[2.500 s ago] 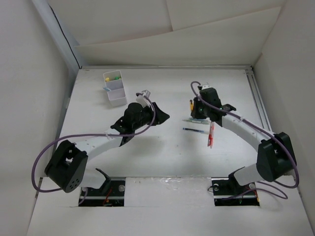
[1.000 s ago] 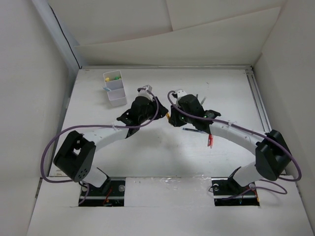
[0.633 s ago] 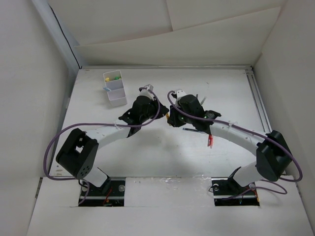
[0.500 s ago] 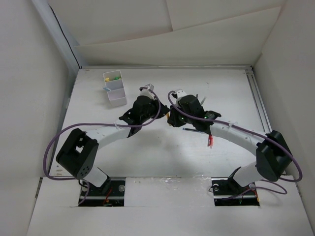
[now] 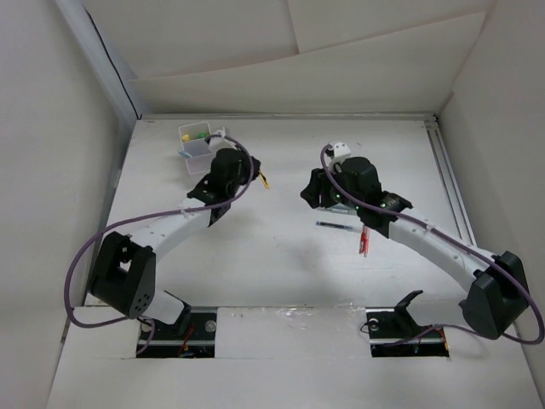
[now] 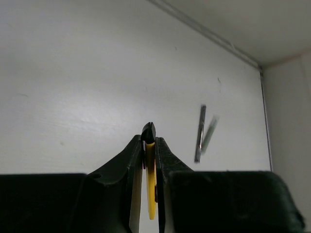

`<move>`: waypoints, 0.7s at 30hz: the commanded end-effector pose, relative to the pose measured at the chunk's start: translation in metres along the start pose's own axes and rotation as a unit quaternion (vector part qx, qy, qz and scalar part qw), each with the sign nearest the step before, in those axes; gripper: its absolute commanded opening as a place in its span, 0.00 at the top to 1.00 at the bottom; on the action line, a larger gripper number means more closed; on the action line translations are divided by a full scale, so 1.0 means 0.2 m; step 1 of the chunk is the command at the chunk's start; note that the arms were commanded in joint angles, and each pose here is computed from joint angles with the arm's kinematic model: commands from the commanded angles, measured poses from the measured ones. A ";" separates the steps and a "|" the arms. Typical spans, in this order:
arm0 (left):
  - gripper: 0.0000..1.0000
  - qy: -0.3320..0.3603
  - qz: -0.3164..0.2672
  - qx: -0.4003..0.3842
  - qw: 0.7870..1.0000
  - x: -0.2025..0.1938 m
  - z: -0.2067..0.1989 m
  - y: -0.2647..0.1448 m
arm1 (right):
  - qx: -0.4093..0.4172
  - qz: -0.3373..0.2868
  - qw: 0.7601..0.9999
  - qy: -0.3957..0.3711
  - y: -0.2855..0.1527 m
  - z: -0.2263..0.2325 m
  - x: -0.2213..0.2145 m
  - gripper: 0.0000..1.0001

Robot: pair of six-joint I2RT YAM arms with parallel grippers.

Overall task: Sort the stationery into containers
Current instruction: Place the pen in the storage box.

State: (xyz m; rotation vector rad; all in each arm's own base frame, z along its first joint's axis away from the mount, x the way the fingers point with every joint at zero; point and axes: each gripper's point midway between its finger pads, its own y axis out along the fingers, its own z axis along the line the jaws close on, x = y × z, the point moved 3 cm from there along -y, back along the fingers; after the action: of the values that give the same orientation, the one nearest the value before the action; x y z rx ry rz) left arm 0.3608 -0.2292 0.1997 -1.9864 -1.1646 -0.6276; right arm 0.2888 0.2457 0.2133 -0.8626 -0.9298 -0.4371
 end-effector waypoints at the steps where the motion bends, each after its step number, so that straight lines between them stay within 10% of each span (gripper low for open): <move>1: 1.00 -0.048 -0.106 0.045 0.992 0.36 0.08 -0.02 | -0.025 -0.034 0.999 0.003 0.00 -0.10 0.03 0.46; 11: 1.00 -0.074 -0.275 0.256 0.924 0.95 0.54 0.02 | -0.033 -0.061 0.997 0.024 -0.02 -0.16 -0.01 0.46; 21: 1.00 0.048 -0.301 0.417 0.856 1.10 0.74 0.15 | -0.011 -0.064 0.998 0.014 -0.04 -0.10 0.00 0.46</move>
State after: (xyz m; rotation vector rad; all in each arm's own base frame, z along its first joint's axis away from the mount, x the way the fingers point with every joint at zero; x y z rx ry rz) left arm 0.4987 -0.0236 0.2497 -1.0178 -1.6939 -0.3930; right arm 0.2918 0.2147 0.1874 -0.8962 -0.8936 -0.5337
